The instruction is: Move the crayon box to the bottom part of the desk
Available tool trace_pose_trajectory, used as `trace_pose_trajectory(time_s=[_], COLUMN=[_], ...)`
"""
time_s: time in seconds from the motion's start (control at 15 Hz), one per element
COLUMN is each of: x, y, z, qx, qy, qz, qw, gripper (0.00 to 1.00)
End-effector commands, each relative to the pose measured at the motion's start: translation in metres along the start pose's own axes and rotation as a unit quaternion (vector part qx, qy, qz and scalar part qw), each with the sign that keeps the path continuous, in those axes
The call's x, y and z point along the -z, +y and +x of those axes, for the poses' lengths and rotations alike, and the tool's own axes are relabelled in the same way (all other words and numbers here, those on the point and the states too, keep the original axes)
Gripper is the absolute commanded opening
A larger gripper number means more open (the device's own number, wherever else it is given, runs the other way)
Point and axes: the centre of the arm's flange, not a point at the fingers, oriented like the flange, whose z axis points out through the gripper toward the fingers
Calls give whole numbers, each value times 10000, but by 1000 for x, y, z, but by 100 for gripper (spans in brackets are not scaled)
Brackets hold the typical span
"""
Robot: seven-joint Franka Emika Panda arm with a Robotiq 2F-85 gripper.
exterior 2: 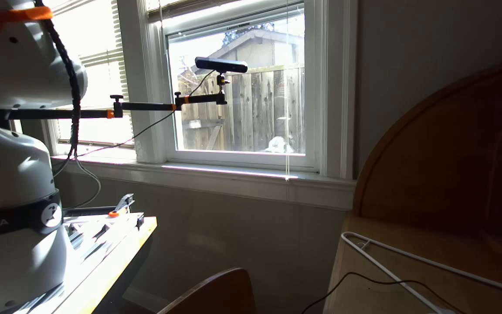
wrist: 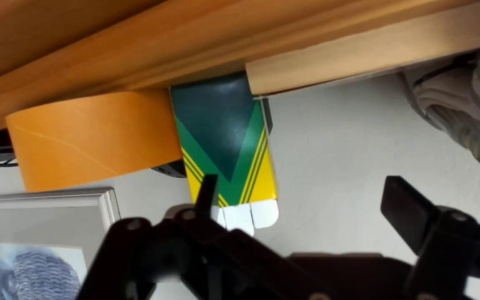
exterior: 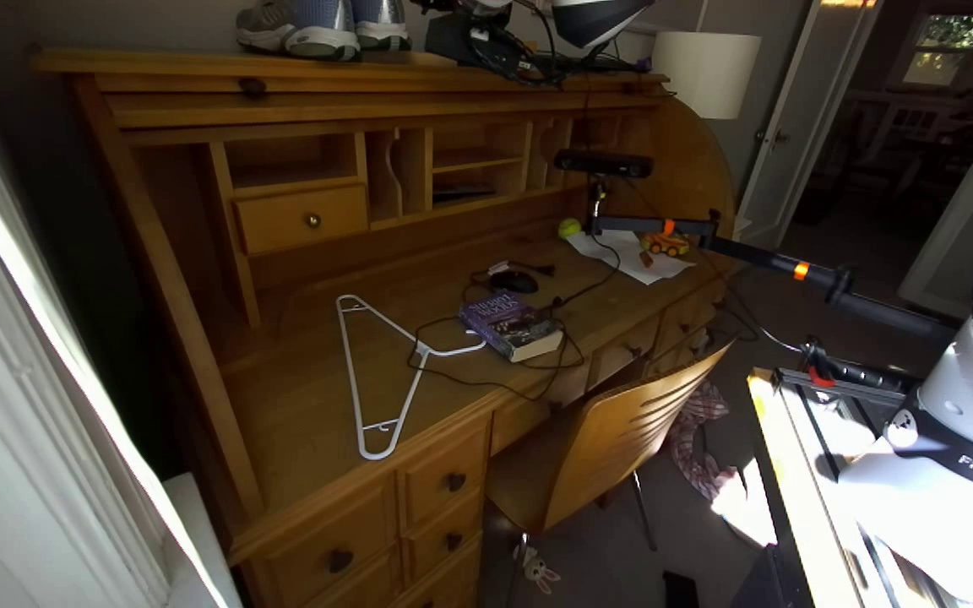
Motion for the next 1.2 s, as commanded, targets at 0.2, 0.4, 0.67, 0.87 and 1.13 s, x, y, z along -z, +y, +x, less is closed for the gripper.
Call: trace_pose_trajectory(time_s=[0.2,0.4,0.67,0.87,1.13], x=[-18,-23,-37,-48,-57], y=[-5,-4,10,23,30], z=[7,11,2,0,-7], qx=[144,165,444,700,999], qy=[369,443,467,463,576], qz=[17,-22,-117,-45,155], qw=[9992,9989,9979,9965,9932], gripper=[100,100,100,100,100])
